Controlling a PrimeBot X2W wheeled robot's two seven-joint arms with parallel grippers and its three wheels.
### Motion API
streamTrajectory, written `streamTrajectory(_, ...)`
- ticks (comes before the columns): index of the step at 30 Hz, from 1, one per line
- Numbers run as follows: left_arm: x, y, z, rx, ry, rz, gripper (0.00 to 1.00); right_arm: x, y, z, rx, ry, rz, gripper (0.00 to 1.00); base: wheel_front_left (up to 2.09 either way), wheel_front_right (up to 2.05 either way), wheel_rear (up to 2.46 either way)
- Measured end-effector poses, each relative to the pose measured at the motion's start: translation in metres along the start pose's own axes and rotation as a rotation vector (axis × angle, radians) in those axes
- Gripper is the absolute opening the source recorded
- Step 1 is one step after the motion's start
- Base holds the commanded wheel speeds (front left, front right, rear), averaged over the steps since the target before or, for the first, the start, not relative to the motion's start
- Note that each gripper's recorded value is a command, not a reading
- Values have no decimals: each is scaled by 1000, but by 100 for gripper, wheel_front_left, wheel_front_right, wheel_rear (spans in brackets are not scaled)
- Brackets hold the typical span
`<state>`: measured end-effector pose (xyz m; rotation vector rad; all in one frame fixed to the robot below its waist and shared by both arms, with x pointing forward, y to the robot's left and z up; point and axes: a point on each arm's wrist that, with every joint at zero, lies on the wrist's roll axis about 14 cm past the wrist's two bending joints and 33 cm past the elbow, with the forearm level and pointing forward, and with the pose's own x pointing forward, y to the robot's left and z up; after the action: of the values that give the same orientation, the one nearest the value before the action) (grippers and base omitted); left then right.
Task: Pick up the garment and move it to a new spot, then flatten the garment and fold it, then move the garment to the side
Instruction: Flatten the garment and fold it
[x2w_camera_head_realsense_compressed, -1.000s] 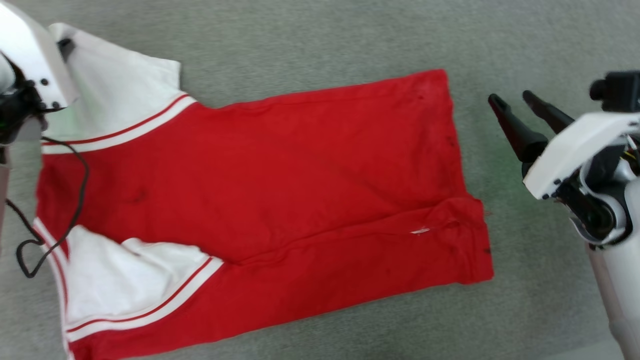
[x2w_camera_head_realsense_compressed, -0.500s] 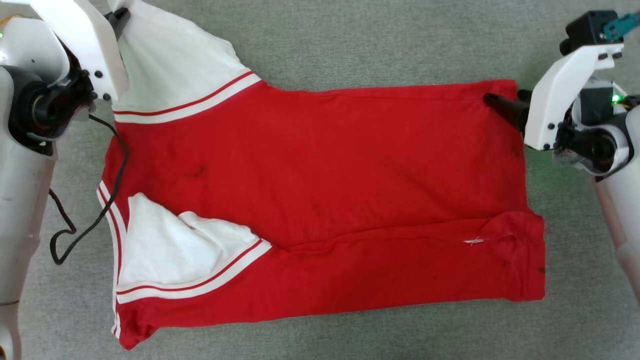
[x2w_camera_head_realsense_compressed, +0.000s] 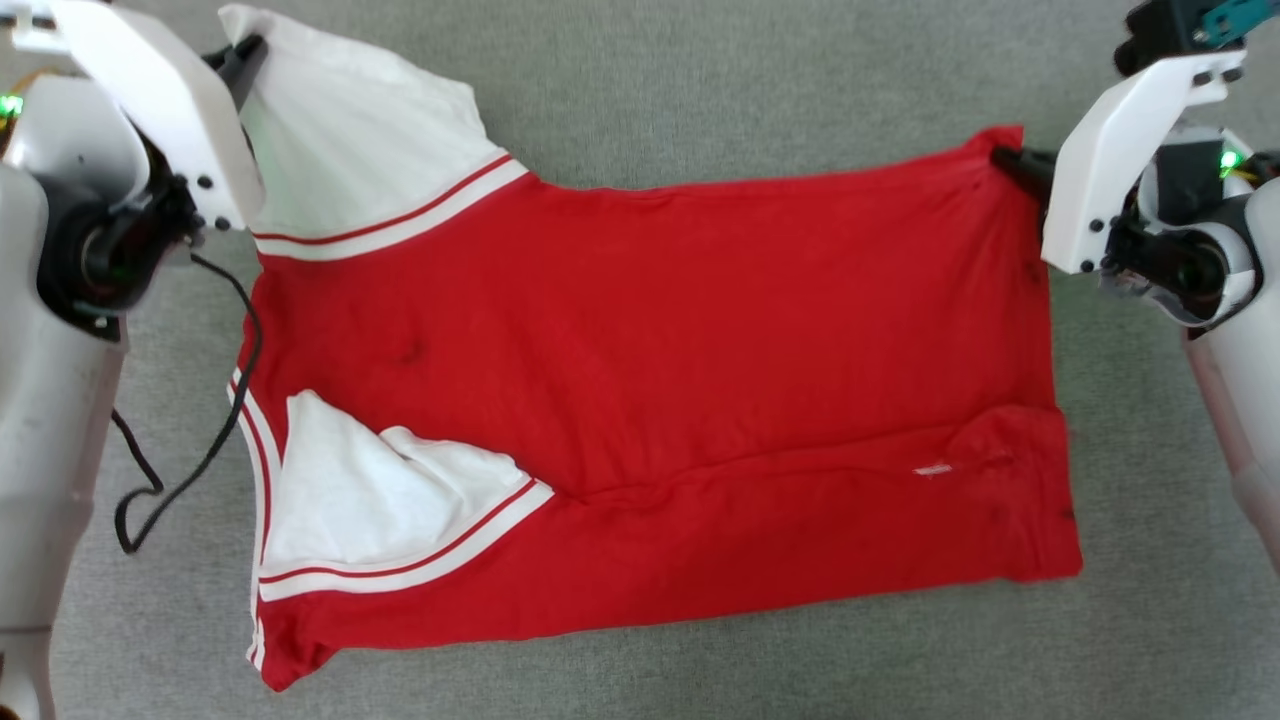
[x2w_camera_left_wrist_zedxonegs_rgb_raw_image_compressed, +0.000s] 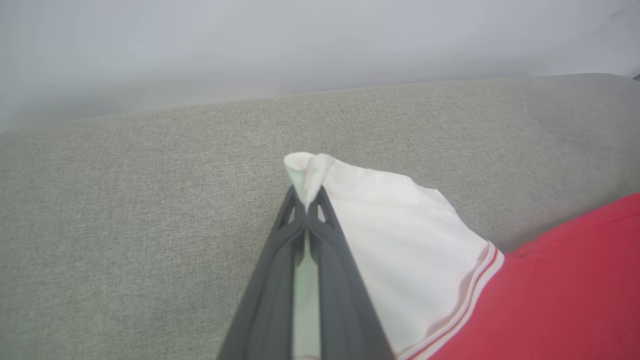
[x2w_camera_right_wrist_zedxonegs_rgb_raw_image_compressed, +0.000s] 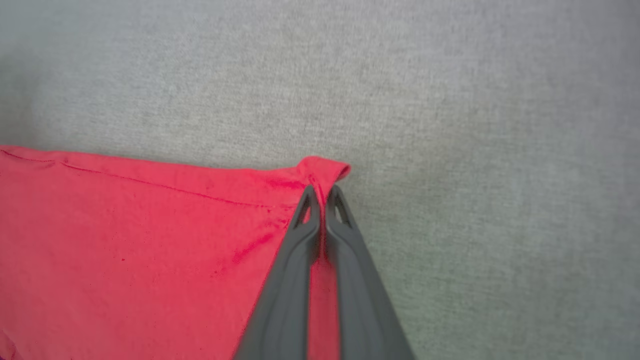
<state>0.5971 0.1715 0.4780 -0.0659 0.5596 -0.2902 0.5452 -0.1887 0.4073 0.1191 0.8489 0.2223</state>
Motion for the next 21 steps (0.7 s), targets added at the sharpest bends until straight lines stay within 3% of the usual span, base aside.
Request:
streamTrajectory(3, -13, -1, 5, -25, -46, -4, 0, -18, 3, 21, -14, -104, 10, 0, 0, 0, 0)
streamTrajectory(6, -31, -2, 3, -57, -91, -7, 0, -35, 4, 18, -20, -153, 14, 0, 0, 0, 0)
streamTrajectory(12, -76, 2, -21, -131, -148, 25, 0, -69, 7, -5, -15, -204, 23, 0, 0, 0, 0)
streamTrajectory(21, -124, -14, -110, -284, -70, 49, 0, -91, 8, -59, 58, -206, 31, 0, 0, 0, 0)
